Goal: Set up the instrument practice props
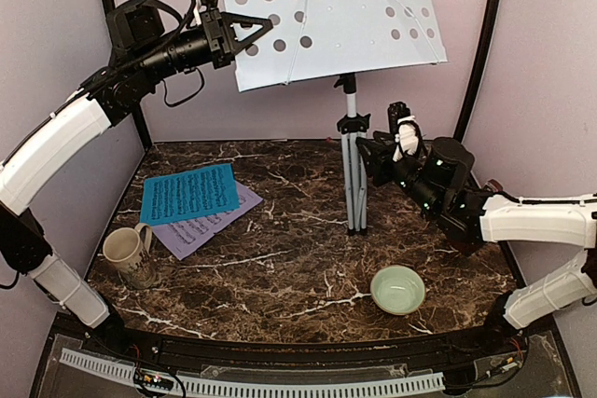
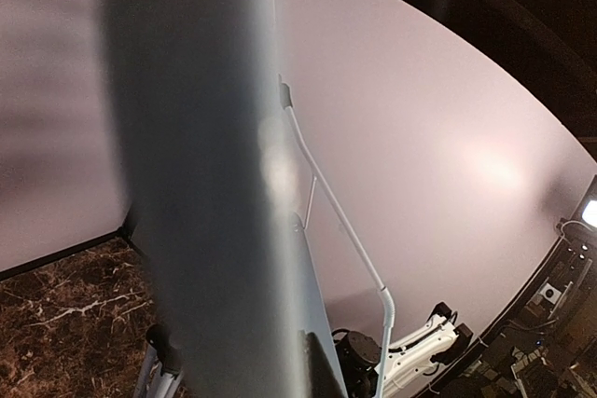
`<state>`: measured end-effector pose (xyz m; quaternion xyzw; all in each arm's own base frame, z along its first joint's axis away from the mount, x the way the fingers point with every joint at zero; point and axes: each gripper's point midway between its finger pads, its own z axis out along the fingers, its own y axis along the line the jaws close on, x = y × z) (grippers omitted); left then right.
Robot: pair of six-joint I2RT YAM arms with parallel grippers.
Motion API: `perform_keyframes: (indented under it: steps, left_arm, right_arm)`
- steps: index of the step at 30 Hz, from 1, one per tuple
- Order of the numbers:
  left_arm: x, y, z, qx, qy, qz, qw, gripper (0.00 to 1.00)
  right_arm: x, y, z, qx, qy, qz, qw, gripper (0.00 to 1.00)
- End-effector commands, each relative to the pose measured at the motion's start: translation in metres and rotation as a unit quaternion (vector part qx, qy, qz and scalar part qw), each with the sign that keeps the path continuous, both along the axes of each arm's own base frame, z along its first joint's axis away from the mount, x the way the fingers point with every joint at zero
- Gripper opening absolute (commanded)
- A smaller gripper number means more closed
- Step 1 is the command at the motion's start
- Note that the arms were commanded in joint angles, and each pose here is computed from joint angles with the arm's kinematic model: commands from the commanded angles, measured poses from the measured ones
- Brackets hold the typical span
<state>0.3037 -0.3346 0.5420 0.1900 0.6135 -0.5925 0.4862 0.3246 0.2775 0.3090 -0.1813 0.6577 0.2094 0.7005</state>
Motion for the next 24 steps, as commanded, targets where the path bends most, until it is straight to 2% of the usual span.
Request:
perform_keyframes:
  steps: [1, 5, 12, 24]
  left_arm:
    - [-0.087, 0.064, 0.153, -0.18, -0.232, -0.004, 0.956, 0.0]
    - [-0.085, 0.063, 0.151, -0.178, -0.229, -0.003, 0.957, 0.0]
    - [-0.083, 0.062, 0.149, -0.174, -0.228, -0.001, 0.958, 0.0]
    - [-0.08, 0.059, 0.144, -0.169, -0.225, -0.002, 0.96, 0.0]
  right_arm:
    - [0.008, 0.003, -0.006, -0.02, 0.001, -0.016, 1.0, 0.45]
    - [0.014, 0.008, -0.008, -0.034, -0.005, -0.02, 0.999, 0.42]
    - [0.022, 0.003, -0.001, -0.037, -0.021, -0.025, 0.999, 0.29]
    - [0.03, 0.021, 0.002, -0.042, -0.011, 0.038, 0.998, 0.26]
